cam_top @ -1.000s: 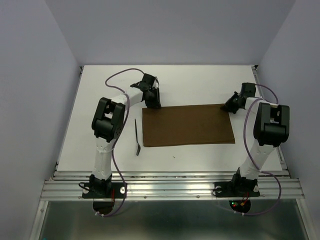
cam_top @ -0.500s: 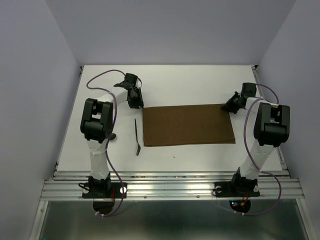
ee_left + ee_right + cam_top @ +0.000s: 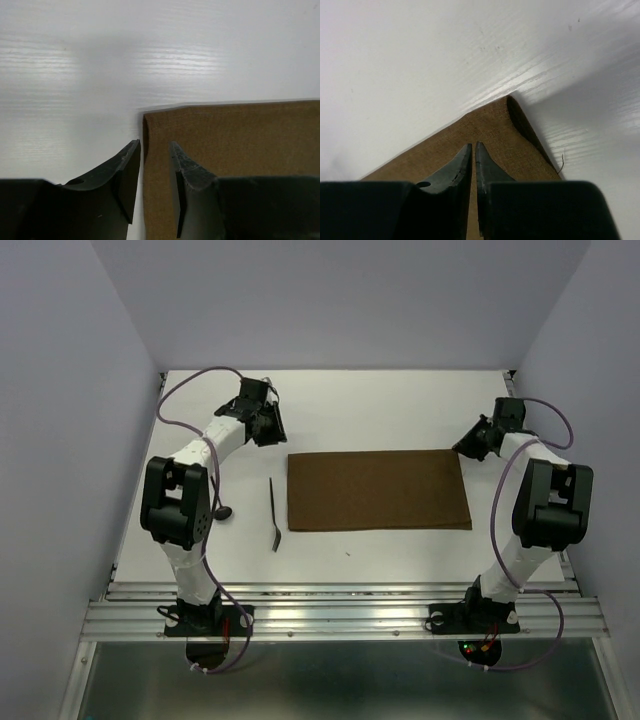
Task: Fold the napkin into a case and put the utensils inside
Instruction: Smooth out the rectangle-folded napkin at the center of the board.
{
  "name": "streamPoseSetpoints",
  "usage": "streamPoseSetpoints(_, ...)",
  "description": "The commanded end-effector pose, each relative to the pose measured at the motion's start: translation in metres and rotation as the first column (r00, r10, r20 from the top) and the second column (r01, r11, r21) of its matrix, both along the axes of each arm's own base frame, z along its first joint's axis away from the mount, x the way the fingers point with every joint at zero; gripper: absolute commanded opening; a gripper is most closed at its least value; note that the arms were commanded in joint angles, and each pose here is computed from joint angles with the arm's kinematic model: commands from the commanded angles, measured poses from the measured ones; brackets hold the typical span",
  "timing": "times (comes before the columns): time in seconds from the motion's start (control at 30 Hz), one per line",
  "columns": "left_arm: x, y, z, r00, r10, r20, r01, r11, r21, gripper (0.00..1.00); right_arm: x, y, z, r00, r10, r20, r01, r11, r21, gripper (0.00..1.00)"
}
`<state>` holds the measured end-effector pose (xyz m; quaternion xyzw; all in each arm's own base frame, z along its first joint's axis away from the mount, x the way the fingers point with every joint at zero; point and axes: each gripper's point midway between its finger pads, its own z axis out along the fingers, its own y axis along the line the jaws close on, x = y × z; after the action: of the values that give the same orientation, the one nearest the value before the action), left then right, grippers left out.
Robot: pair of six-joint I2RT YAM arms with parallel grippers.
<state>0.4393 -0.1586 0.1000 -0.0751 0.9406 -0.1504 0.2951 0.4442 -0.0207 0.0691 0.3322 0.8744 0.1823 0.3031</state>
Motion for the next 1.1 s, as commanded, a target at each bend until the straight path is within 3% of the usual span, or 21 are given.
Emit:
streamPoseSetpoints(0.0, -0.007, -0.030, 0.009, 0.997, -0.071, 0.024, 0.072, 0.995, -0.063, 0.41, -0.005, -0.004, 0.024, 0.999, 0.003, 0.045, -0.002, 1.000, -0.027, 0.14)
streamPoseSetpoints(0.13, -0.005, -0.039, -0.013, 0.996, -0.089, -0.025, 0.087, 0.994, -0.065, 0.41, -0.019, -0.012, 0.033, 0.999, -0.020, 0.035, 0.023, 0.996, -0.084, 0.27)
streamPoseSetpoints(0.5, 0.000, -0.033, -0.064, 0.991, -0.053, -0.120, 0.052, 0.999, -0.009, 0.40, -0.058, -0.018, 0.028, 1.000, -0.026, -0.018, 0.022, 0.986, -0.164, 0.29)
streamPoseSetpoints(0.53, 0.001, -0.034, -0.065, 0.991, -0.055, -0.120, 0.054, 0.998, -0.012, 0.40, -0.062, -0.022, 0.025, 0.999, -0.030, -0.035, 0.023, 0.982, -0.187, 0.33)
streamPoseSetpoints(0.63, 0.001, -0.035, -0.065, 0.991, -0.062, -0.120, 0.061, 0.998, -0.010, 0.40, -0.080, -0.031, 0.014, 0.991, -0.020, -0.132, -0.014, 0.968, -0.251, 0.67)
streamPoseSetpoints(0.67, 0.001, -0.035, -0.063, 0.991, -0.060, -0.117, 0.060, 0.998, -0.011, 0.40, -0.088, -0.033, 0.010, 0.985, -0.013, -0.169, -0.034, 0.963, -0.269, 0.70)
streamPoseSetpoints(0.77, 0.002, -0.038, -0.051, 0.993, -0.065, -0.101, 0.063, 0.998, -0.024, 0.40, -0.103, -0.044, -0.004, 0.969, -0.033, -0.245, -0.050, 0.945, -0.324, 0.71)
streamPoseSetpoints(0.9, 0.003, -0.041, -0.031, 0.995, -0.069, -0.072, 0.066, 0.997, -0.035, 0.40, -0.108, -0.018, -0.028, 0.952, 0.068, -0.298, -0.143, 0.960, -0.239, 0.70)
streamPoseSetpoints(1.07, 0.005, -0.042, 0.002, 0.997, -0.072, -0.019, 0.071, 0.996, -0.044, 0.40, -0.118, -0.003, -0.056, 0.911, 0.118, -0.395, -0.221, 0.948, -0.227, 0.69)
